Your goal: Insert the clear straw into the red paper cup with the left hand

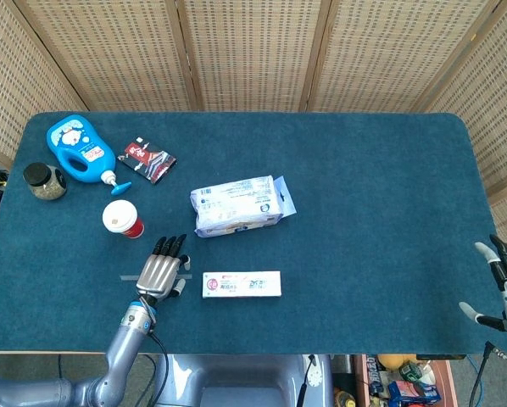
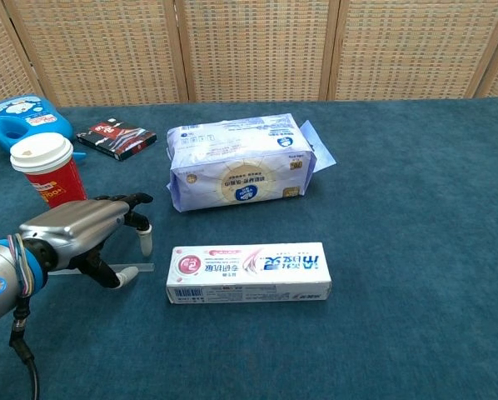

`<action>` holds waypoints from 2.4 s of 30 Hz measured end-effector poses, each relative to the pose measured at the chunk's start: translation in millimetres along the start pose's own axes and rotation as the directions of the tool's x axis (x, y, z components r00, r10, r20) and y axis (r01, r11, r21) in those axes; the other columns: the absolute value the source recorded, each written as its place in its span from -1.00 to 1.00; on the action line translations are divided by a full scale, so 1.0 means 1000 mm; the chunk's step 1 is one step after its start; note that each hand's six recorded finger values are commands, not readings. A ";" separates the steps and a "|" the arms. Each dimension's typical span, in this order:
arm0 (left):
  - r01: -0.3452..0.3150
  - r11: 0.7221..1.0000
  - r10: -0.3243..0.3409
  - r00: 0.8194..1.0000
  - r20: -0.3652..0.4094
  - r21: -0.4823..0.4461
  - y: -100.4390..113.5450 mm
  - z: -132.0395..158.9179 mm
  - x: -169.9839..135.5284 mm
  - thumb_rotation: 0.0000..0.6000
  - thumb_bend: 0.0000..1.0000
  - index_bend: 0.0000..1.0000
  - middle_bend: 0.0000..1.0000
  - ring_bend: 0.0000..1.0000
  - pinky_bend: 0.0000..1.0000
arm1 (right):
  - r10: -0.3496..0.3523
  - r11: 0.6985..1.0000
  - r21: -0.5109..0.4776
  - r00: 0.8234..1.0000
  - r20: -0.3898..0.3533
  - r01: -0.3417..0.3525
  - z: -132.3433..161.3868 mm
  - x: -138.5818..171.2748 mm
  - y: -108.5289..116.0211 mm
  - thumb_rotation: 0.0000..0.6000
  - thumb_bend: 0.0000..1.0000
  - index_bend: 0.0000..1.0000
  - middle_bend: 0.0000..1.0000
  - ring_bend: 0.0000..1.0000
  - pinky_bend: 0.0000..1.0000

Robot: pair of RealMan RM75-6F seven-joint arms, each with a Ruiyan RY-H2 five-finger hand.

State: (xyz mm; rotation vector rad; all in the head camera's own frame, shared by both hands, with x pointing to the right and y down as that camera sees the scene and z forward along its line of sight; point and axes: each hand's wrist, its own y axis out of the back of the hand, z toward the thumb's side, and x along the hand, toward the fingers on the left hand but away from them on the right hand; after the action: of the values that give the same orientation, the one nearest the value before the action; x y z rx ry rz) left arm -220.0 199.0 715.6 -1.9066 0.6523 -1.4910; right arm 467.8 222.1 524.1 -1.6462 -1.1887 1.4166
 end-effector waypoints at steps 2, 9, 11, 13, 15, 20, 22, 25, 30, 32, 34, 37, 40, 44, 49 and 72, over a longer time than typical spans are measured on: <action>-0.006 1.000 0.006 1.000 0.002 0.005 -0.001 0.001 0.000 1.00 -0.20 -0.11 -1.00 -1.00 -1.00 | 0.002 1.000 0.002 1.000 -0.002 -0.002 0.001 0.000 -0.001 1.00 -1.00 -1.00 -1.00 -1.00 -1.00; -0.002 1.000 0.002 1.000 0.009 -0.001 -0.006 0.002 0.000 1.00 -0.20 -0.09 -1.00 -1.00 -1.00 | 0.005 1.000 0.001 1.000 -0.001 -0.005 0.001 0.000 -0.001 1.00 -1.00 -1.00 -1.00 -1.00 -1.00; -0.002 1.000 0.002 1.000 0.007 0.001 -0.007 0.001 0.000 1.00 -0.20 -0.08 -1.00 -1.00 -1.00 | 0.006 1.000 0.001 1.000 -0.001 -0.006 0.000 0.000 -0.001 1.00 -1.00 -1.00 -1.00 -1.00 -1.00; -0.002 1.000 0.002 1.000 0.003 0.000 -0.009 0.000 0.001 1.00 -0.20 -0.08 -1.00 -1.00 -1.00 | 0.008 1.000 0.001 1.000 -0.001 -0.008 0.000 0.000 -0.002 1.00 -1.00 -1.00 -1.00 -1.00 -1.00; 0.000 1.000 0.000 1.000 0.001 -0.002 -0.009 -0.001 0.002 1.00 -0.20 -0.08 -1.00 -1.00 -1.00 | 0.009 1.000 0.001 1.000 -0.001 -0.009 0.000 -0.001 -0.002 1.00 -1.00 -1.00 -1.00 -1.00 -1.00; 0.004 1.000 -0.004 1.000 0.008 -0.006 -0.011 -0.001 0.003 1.00 -0.20 -0.04 -1.00 -1.00 -1.00 | 0.011 1.000 0.000 1.000 0.002 -0.011 -0.001 -0.001 -0.003 1.00 -1.00 -1.00 -1.00 -1.00 -1.00; 0.006 1.000 -0.006 1.000 0.014 -0.003 -0.011 -0.001 0.004 1.00 -0.20 -0.03 -1.00 -1.00 -1.00 | 0.012 1.000 0.000 1.000 0.003 -0.012 -0.001 -0.002 -0.003 1.00 -1.00 -1.00 -1.00 -1.00 -1.00; 0.003 1.000 -0.003 1.000 0.021 0.000 -0.011 -0.001 0.005 1.00 -0.19 0.03 -1.00 -1.00 -1.00 | 0.014 1.000 0.000 1.000 0.003 -0.014 -0.001 -0.002 -0.004 1.00 -1.00 -1.00 -1.00 -1.00 -1.00; -0.002 1.000 0.002 1.000 0.021 0.002 -0.012 0.000 0.005 1.00 -0.20 0.21 -1.00 -1.00 -1.00 | 0.014 1.000 -0.002 1.000 0.002 -0.014 -0.001 -0.002 -0.003 1.00 -1.00 -1.00 -1.00 -1.00 -1.00; -0.009 1.000 0.009 1.000 0.020 0.001 -0.011 -0.001 0.004 1.00 -0.19 0.21 -1.00 -1.00 -1.00 | 0.015 1.000 -0.003 1.000 0.002 -0.014 -0.001 -0.002 -0.003 1.00 -1.00 -1.00 -1.00 -1.00 -1.00; -0.013 1.000 0.013 1.000 0.021 -0.004 -0.009 -0.001 0.004 1.00 -0.20 0.21 -1.00 -1.00 -1.00 | 0.015 1.000 -0.002 1.000 0.001 -0.015 -0.001 -0.002 -0.003 1.00 -1.00 -1.00 -1.00 -1.00 -1.00; -0.021 1.000 0.021 0.999 0.028 -0.014 -0.006 0.000 0.002 1.00 -0.20 0.21 -1.00 -1.00 -1.00 | 0.016 1.000 -0.001 1.000 -0.001 -0.016 -0.001 -0.002 -0.004 1.00 -1.00 -1.00 -1.00 -1.00 -1.00; -0.031 0.999 0.033 0.999 0.041 -0.036 -0.001 0.002 0.000 1.00 -0.20 0.21 -1.00 -1.00 -1.00 | 0.016 1.000 0.001 1.000 -0.001 -0.016 0.000 -0.002 -0.004 1.00 -1.00 -1.00 -1.00 -1.00 -1.00; -0.050 0.995 0.056 0.996 0.071 -0.083 0.011 0.005 -0.005 1.00 -0.20 0.22 -1.00 -1.00 -1.00 | 0.020 1.000 0.004 1.000 -0.003 -0.020 0.001 -0.001 -0.005 1.00 -1.00 -1.00 -1.00 -1.00 -1.00; -0.083 0.982 0.105 0.987 0.124 -0.172 0.031 0.010 -0.012 1.00 -0.20 0.23 -1.00 -1.00 -1.00 | 0.027 1.000 0.011 1.000 -0.009 -0.027 0.003 -0.001 -0.008 1.00 -1.00 -1.00 -1.00 -1.00 -1.00; -0.132 0.557 0.485 0.853 0.192 -0.820 0.171 -0.048 -0.043 1.00 -0.20 0.27 -1.00 -1.00 -1.00 | 0.027 0.999 0.040 1.000 -0.004 -0.027 0.007 -0.003 -0.014 1.00 -1.00 -1.00 -1.00 -1.00 -1.00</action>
State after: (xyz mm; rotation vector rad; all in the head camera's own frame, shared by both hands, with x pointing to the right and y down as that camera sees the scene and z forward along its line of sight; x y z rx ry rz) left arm -277.8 104.2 570.4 -2.4361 1.5462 -0.5161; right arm 458.1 223.9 536.2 -1.6429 -1.1319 1.4439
